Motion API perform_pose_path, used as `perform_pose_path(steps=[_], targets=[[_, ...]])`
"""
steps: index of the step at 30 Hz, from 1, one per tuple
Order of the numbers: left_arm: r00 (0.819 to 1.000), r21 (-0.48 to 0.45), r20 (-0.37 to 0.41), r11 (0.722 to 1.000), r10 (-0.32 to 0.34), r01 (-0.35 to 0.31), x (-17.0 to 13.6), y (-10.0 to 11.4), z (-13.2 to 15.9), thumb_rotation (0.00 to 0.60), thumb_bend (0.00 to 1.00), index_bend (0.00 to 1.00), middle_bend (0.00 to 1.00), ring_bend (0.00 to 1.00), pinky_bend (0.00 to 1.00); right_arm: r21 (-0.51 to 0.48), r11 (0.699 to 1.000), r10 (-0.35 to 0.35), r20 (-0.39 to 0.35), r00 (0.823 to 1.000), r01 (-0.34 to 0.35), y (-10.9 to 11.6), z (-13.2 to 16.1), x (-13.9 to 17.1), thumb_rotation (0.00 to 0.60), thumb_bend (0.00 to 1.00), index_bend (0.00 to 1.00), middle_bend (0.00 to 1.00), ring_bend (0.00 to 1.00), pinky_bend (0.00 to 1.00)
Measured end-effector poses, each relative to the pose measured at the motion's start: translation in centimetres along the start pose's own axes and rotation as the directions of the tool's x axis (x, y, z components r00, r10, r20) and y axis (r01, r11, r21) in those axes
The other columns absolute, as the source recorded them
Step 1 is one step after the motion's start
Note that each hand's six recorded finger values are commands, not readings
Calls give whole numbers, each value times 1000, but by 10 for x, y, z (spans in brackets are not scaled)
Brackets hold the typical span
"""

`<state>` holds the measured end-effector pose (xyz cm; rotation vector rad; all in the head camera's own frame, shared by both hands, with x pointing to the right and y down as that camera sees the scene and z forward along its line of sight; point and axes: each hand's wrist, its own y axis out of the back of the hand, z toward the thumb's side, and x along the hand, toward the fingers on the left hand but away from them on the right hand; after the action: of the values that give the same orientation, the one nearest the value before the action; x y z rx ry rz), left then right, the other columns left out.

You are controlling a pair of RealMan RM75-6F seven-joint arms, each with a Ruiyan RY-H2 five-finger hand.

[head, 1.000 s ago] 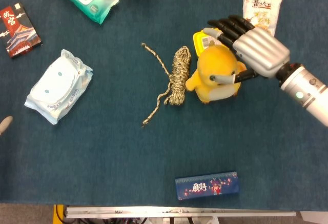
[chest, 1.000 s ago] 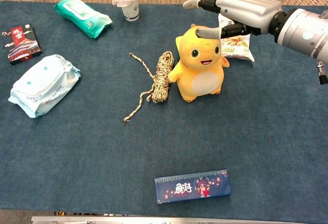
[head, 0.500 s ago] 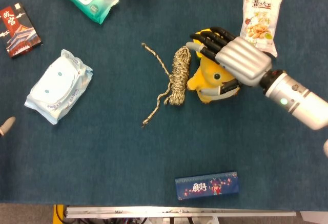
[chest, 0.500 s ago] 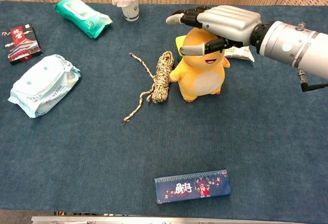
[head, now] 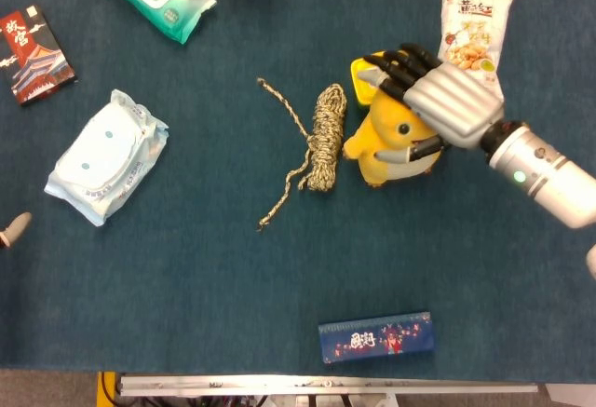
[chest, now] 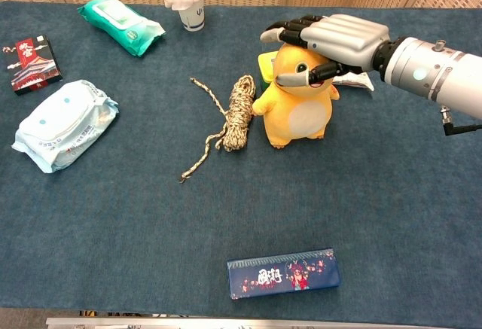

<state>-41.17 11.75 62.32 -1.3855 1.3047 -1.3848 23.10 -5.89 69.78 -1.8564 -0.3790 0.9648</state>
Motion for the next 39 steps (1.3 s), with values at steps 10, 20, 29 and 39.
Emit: perform_pose_path(steps=[10, 20, 29, 39], targets=[[1000, -1, 9, 1000, 2, -2, 2, 1, 4, 347, 27, 155, 67, 7, 0, -27, 997, -68, 41, 997, 70, 21, -12, 9, 0, 0, 0, 45, 0, 0], [1000, -2, 4, 1000, 4, -4, 2, 2, 3, 347, 27, 155, 67, 7, 0, -42, 994, -102, -40, 994, 100, 33, 13, 18, 0, 0, 0, 45, 0, 0], [1000, -2, -5, 1000, 0, 0, 1, 1, -1, 347, 27, 155, 67, 7, 0, -47, 997, -60, -106, 993, 55, 17, 35, 12, 0, 0, 0, 45, 0, 0], [1000, 1, -4, 1000, -2, 2, 2, 1, -1, 347, 26, 155, 67, 7, 0, -29, 1000, -11, -70, 997, 9, 2, 23, 4, 0, 0, 0, 45, 0, 0]])
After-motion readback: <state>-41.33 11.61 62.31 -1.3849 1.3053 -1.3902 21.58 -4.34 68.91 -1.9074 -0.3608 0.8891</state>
